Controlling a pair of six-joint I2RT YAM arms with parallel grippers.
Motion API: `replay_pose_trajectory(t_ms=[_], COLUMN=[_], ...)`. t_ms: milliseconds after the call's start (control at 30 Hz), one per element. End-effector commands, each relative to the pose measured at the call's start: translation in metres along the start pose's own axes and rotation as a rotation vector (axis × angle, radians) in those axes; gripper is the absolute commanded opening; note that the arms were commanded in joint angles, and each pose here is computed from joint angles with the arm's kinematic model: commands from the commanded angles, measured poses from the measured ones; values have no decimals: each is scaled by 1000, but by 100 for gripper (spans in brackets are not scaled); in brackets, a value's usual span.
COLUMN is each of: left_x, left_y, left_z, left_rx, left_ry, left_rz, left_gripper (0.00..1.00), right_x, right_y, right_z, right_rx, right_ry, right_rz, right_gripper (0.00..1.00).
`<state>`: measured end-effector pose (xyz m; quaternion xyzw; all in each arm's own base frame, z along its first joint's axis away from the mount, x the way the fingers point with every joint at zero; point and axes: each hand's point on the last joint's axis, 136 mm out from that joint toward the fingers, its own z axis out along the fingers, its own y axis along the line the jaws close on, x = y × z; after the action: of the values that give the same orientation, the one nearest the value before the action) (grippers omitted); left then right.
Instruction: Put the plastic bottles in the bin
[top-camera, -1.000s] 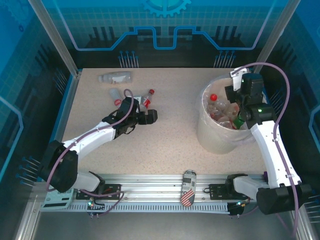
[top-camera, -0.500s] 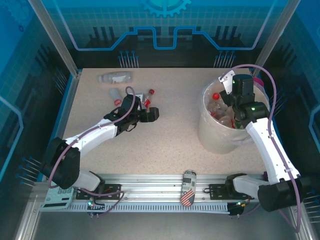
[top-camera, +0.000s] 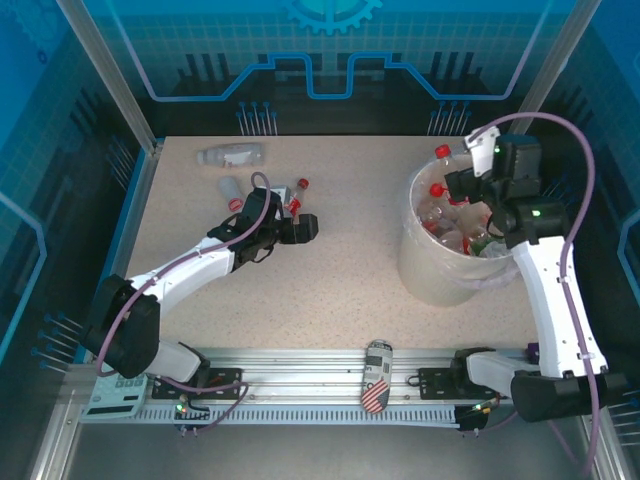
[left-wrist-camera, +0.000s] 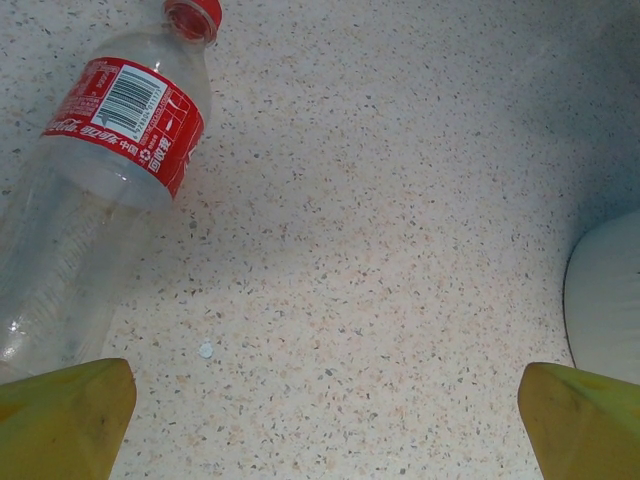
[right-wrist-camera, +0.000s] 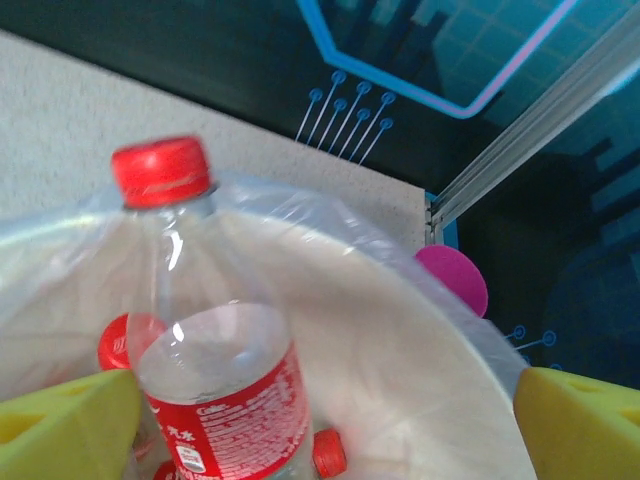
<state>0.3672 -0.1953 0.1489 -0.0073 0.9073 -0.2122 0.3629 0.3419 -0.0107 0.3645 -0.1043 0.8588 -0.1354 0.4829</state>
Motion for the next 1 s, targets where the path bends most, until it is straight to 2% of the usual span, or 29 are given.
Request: replay_pose_trajectory(t_ms=[0,233,400,567,800,967], left_x=[-15,-16,-24,-25,-20,-17], left_y=[-7,-5,13,33,57,77], left_z=[-8,-5,-2,12,37,57], left_rx=[18,11,-36,-101,-168,-253], left_ry=[-25,-22,11,85,204,271], left_rz=[17,29,40,107,182,228], left_gripper=[99,99,99,99,99,99], right_x=[2,14,33,32,4,1], right_y=[5,33,37,37,21,27], right_z=[-9,24,49,49,-4,-33], right_rx=[-81,-220,-219,-232,-205,-255], right_ry=[3,44,91,77,-50,-104], right_rz=[137,222,242,241,242,265], right_gripper=[90,62,58,59,71,78])
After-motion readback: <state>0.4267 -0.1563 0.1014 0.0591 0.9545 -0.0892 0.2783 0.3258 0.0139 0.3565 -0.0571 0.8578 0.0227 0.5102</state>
